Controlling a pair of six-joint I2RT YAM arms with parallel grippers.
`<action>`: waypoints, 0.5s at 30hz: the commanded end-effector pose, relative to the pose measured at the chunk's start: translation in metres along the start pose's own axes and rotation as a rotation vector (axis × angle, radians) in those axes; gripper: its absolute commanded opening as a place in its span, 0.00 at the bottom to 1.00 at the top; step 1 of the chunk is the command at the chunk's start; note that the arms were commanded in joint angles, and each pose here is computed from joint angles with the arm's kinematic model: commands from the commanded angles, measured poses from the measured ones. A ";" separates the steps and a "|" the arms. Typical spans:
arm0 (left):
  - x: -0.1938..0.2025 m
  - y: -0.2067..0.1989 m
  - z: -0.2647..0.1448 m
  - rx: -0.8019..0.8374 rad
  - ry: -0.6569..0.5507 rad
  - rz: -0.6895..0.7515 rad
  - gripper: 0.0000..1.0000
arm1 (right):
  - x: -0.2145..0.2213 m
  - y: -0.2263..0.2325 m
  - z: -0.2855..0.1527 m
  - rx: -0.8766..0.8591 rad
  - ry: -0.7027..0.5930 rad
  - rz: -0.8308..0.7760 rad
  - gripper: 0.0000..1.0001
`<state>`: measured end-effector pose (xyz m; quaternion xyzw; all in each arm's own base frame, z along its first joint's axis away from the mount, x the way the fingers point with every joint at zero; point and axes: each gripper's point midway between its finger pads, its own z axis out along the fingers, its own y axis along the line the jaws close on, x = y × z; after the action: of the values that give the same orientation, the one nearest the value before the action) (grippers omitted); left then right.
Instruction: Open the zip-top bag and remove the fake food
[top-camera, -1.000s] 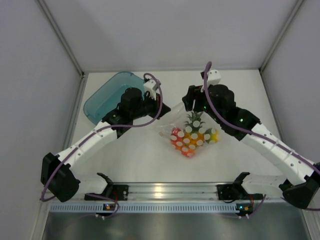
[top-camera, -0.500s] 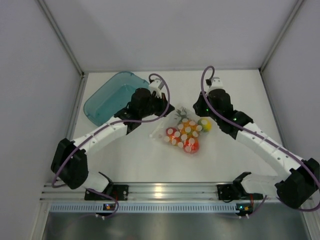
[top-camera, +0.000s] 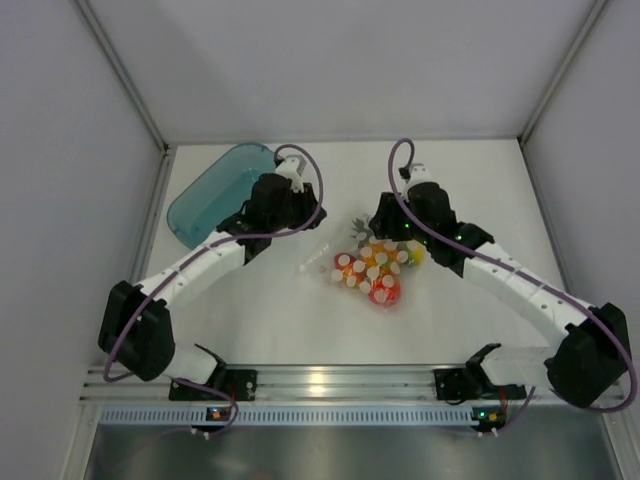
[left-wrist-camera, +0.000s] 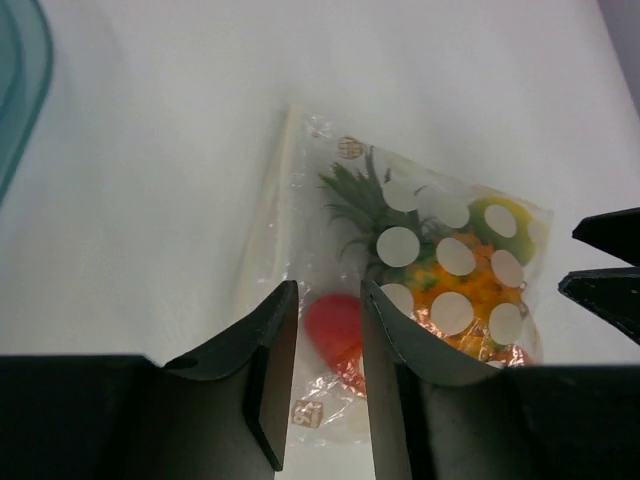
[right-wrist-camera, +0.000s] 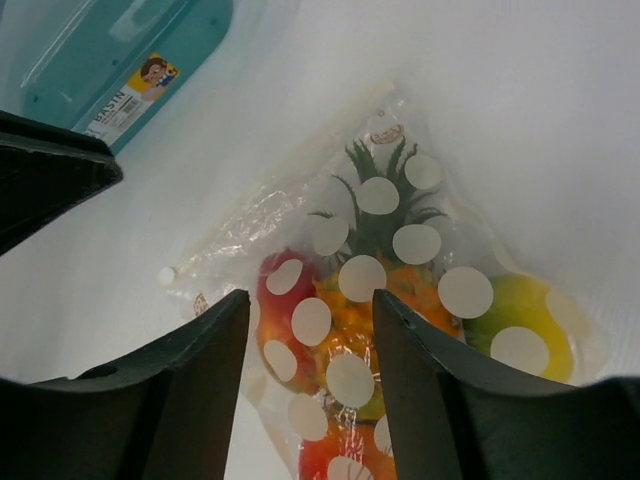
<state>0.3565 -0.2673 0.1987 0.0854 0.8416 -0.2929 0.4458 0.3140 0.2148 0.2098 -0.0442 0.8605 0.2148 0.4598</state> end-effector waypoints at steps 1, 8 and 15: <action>-0.015 0.020 -0.031 -0.107 -0.058 -0.025 0.38 | -0.007 0.022 0.015 -0.071 0.005 -0.008 0.56; -0.011 0.068 -0.090 -0.357 -0.149 -0.082 0.68 | 0.012 0.050 0.060 0.043 0.107 -0.030 0.75; -0.012 0.073 -0.141 -0.394 -0.248 -0.116 0.70 | 0.019 0.057 0.104 0.300 0.097 -0.036 0.87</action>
<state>0.3046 -0.1464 0.2333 -0.0586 0.8322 -0.1758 0.5226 0.3517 0.3161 0.1622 -0.0527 0.9038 0.1391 0.4013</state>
